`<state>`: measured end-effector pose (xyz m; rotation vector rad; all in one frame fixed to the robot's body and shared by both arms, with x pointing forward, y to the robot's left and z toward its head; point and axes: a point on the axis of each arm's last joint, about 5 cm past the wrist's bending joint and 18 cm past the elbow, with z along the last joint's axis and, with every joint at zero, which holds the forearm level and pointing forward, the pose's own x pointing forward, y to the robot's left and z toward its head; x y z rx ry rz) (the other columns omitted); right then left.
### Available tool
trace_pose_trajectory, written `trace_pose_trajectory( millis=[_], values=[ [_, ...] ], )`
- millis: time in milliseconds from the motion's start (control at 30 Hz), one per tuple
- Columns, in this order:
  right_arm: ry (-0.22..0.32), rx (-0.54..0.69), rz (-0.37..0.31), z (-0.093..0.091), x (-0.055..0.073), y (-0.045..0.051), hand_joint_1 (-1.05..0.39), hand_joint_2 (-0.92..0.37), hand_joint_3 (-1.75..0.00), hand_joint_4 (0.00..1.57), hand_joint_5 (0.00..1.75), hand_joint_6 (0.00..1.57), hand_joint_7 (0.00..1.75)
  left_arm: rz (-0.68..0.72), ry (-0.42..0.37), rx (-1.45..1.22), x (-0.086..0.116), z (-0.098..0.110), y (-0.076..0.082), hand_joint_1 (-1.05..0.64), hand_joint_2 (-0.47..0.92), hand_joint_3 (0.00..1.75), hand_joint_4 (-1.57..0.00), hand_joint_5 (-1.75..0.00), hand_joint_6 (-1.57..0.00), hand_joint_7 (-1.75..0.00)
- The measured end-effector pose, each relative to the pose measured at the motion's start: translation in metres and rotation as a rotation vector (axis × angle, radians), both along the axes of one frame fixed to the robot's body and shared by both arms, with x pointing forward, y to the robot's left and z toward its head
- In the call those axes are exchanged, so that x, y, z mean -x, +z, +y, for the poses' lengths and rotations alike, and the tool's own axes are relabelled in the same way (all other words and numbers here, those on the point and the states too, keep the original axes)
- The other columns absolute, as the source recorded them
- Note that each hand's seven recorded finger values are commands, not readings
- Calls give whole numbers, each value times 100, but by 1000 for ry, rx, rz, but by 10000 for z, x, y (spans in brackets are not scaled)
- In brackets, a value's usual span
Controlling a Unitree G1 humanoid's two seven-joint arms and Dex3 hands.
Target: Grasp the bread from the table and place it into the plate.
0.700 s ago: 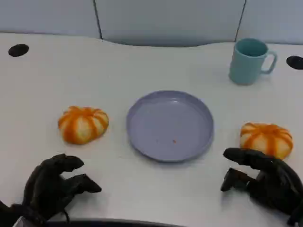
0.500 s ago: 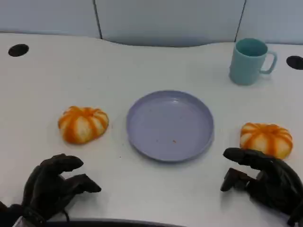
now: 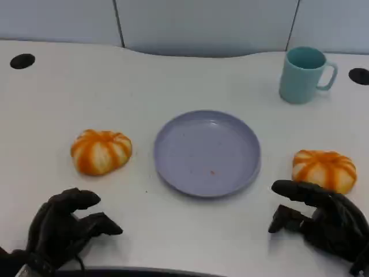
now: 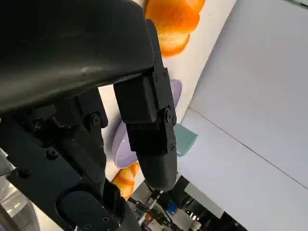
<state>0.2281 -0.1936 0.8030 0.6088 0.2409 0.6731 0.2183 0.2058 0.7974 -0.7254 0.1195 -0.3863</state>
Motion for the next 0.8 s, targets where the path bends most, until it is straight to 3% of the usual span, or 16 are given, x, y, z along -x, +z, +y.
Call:
trace_pose_trajectory(
  millis=[300, 600, 800],
  values=[
    [-3, 2, -8, 3, 3, -3, -43, -92, -5, 65, 122, 99, 12, -14, -5, -23, -19, 0, 24, -101, 42, 2, -157, -40, -157, -12],
    [-4, -24, 5, 22, 8, -24, -43, -92, -5, 64, 128, 99, 14, -189, 68, -203, -186, 24, 276, -105, 47, 2, -157, -36, -157, -15],
    [1, -35, 8, 41, 3, -29, -44, -92, -3, 66, 123, 98, 14, -300, 107, -413, -302, -9, 489, -105, 57, 5, -157, -37, -156, -14]
  ],
)
